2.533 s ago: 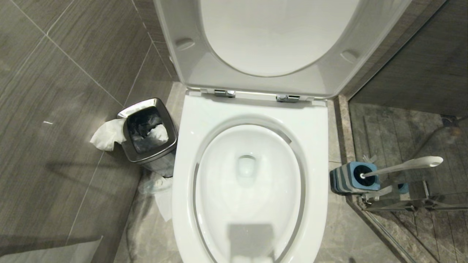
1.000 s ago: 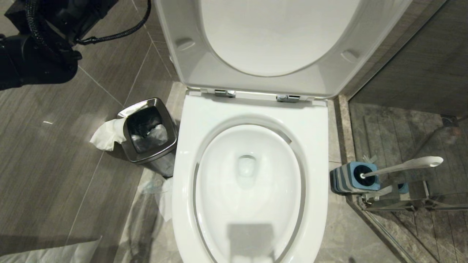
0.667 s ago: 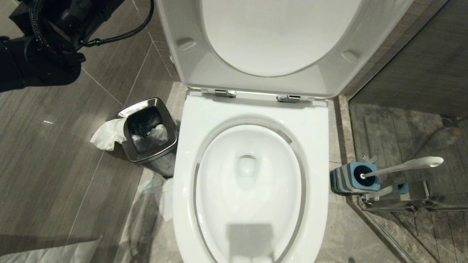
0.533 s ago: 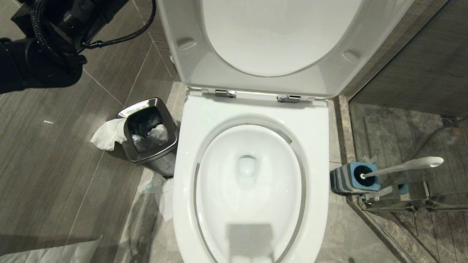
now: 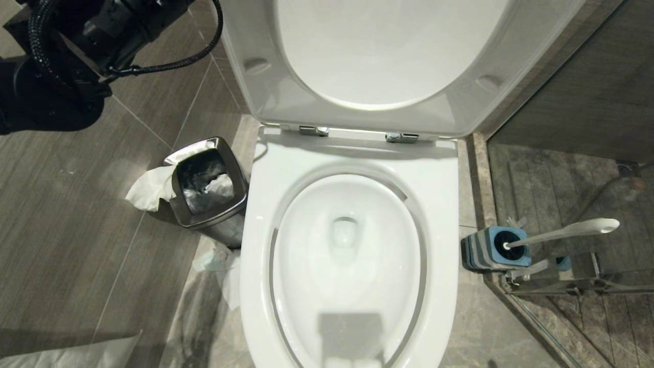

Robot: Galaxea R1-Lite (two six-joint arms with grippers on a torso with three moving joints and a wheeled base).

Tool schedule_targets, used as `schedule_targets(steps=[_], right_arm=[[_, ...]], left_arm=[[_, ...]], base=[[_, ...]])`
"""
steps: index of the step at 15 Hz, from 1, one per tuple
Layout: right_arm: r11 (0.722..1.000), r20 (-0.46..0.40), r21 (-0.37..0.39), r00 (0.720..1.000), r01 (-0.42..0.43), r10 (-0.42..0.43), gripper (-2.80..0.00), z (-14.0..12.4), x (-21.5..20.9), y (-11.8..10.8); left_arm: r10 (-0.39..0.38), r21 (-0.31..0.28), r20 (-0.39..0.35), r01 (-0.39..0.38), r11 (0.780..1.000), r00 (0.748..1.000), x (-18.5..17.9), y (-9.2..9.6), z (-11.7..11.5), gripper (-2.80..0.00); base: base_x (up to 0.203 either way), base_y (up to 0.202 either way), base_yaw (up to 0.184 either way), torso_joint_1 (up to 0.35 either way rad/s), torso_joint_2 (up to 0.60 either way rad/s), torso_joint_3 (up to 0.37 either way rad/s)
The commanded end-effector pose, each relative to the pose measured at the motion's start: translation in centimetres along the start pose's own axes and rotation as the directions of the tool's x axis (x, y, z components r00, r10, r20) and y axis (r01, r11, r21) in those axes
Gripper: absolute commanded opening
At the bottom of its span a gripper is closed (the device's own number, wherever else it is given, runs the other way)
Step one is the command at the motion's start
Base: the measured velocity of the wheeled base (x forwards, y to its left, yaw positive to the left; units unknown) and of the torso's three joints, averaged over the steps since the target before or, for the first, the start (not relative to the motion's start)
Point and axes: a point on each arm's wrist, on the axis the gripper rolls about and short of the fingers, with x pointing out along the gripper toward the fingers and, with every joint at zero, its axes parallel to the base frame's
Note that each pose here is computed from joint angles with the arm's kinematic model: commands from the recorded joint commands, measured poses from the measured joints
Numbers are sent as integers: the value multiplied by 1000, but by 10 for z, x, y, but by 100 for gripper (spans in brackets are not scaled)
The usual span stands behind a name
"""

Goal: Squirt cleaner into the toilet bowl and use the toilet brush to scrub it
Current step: Close the toilet lid

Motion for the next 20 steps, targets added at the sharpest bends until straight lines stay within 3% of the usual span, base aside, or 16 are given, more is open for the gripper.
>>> schedule_targets(steps=[1,5,12,20], right_arm=[[1000,0,0,1000,-1,1,-280,0,0,0],[1000,0,0,1000,-1,1,-280,0,0,0],[1000,0,0,1000,-1,1,-280,0,0,0],[1000,0,0,1000,-1,1,-280,0,0,0]], left_arm=[[-16,0,7,16,1000,1000,-1,-2,3,-280],[-16,-16,-27,16,1000,1000,-10,-5,1,-280],[-23,-157,-177,-6,988,984,-69,-28,-2,-280],[5,-192,-282,-62,979,959,-135,-51,-12,-280]], base=[[0,0,0,0,0,0],[0,0,0,0,0,0],[0,0,0,0,0,0],[0,0,0,0,0,0]])
